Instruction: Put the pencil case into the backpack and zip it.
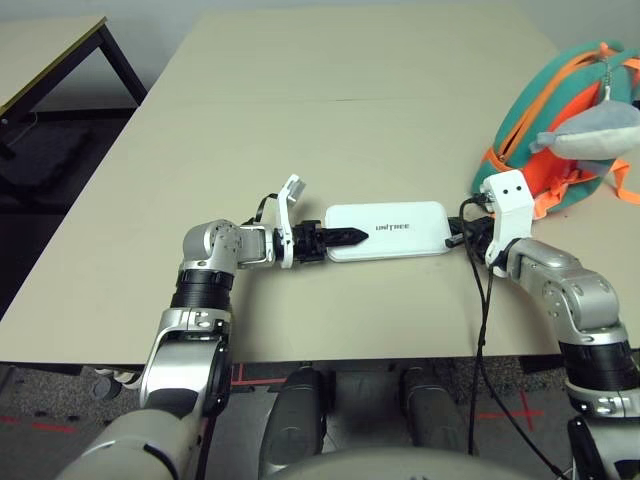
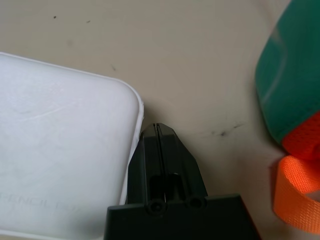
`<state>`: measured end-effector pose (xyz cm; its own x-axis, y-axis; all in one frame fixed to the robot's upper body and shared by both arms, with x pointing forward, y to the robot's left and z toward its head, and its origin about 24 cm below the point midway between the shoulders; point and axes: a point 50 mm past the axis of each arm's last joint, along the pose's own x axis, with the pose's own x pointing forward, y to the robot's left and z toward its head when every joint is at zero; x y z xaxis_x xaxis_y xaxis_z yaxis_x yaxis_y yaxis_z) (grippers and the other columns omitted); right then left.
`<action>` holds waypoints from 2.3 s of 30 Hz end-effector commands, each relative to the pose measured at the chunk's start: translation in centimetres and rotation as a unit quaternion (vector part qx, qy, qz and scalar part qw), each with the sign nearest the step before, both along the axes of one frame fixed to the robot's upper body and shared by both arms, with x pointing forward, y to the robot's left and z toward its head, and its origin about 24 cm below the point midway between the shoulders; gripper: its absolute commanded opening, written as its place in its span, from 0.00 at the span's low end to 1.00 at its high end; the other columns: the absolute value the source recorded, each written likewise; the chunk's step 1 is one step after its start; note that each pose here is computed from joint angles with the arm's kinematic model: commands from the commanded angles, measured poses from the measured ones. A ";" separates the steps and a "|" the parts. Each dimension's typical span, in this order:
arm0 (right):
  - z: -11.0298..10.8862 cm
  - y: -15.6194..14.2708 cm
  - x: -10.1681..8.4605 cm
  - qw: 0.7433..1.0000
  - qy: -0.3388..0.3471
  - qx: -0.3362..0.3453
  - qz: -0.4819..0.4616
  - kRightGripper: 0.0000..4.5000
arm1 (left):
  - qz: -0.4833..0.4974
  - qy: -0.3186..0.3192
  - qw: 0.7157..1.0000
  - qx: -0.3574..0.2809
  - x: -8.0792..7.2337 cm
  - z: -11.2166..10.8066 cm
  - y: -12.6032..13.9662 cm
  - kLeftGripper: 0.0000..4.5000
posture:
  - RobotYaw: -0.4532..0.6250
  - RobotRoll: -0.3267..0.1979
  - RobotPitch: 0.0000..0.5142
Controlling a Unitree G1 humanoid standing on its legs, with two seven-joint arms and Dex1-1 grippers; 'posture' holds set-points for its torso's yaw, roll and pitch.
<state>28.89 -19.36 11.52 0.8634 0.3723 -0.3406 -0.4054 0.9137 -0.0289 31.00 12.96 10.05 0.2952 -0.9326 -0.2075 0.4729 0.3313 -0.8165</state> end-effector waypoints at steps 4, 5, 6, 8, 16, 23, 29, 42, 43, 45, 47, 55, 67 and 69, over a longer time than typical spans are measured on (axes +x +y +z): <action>4.3 -1.6 -3.9 0.992 -0.014 0.101 0.073 0.35 | 0.004 0.004 0.999 0.035 -0.5 -1.1 -0.1 0.32 | 0.43 0.62 0.25; 5.1 -2.4 -4.6 0.992 -0.008 0.103 0.076 0.42 | 0.004 0.002 0.999 0.037 -0.6 -1.1 0.0 0.32 | 0.43 0.62 0.26; 5.8 -3.2 -5.2 0.992 -0.004 0.101 0.075 0.49 | 0.004 0.001 0.999 0.037 -0.6 -1.2 0.1 0.32 | 0.42 0.62 0.26; 7.3 -4.9 -6.2 0.994 0.007 0.088 0.066 0.64 | 0.003 0.000 0.999 0.037 -0.7 -1.2 0.1 0.32 | 0.40 0.62 0.27; 10.5 -10.2 -5.1 0.993 -0.077 0.031 -0.080 1.00 | 0.010 -0.010 0.999 0.033 -0.5 -1.2 -0.1 0.32 | 0.39 0.62 0.30; 9.8 -10.8 -2.8 0.984 -0.110 0.001 -0.139 1.00 | 0.014 -0.017 0.999 0.033 -0.3 -1.0 -0.1 0.32 | 0.40 0.62 0.32; 9.3 -11.4 -2.2 0.980 -0.109 -0.023 -0.165 1.00 | 0.022 -0.020 0.999 0.036 -0.3 -0.9 0.3 0.32 | 0.42 0.62 0.31; 10.8 -14.6 -4.3 0.969 -0.089 -0.057 -0.224 1.00 | 0.024 -0.026 0.998 0.046 -0.1 -0.8 0.6 0.32 | 0.40 0.62 0.26; 10.8 -14.8 -4.2 0.968 -0.092 -0.056 -0.228 1.00 | 0.023 -0.028 0.998 0.048 -0.1 -0.8 0.6 0.32 | 0.40 0.62 0.26; 10.6 -15.1 -4.1 0.966 -0.096 -0.053 -0.234 1.00 | 0.022 -0.031 0.998 0.049 0.1 -0.6 0.5 0.32 | 0.40 0.62 0.25; 10.4 -15.0 -3.6 0.966 -0.105 -0.044 -0.232 1.00 | 0.023 -0.032 0.998 0.048 0.3 -0.5 0.5 0.32 | 0.40 0.62 0.24; 9.1 -14.1 -1.1 0.972 -0.115 -0.004 -0.204 1.00 | 0.022 -0.035 0.998 0.057 0.4 -0.5 0.7 0.32 | 0.42 0.62 0.21; 8.9 -13.9 1.5 0.971 -0.138 0.012 -0.196 0.88 | 0.033 -0.040 0.997 0.059 0.3 -0.6 1.2 0.32 | 0.45 0.62 0.19; 8.9 -14.1 1.6 0.970 -0.141 0.012 -0.198 0.74 | 0.033 -0.039 0.997 0.059 0.2 -0.6 1.2 0.32 | 0.45 0.62 0.19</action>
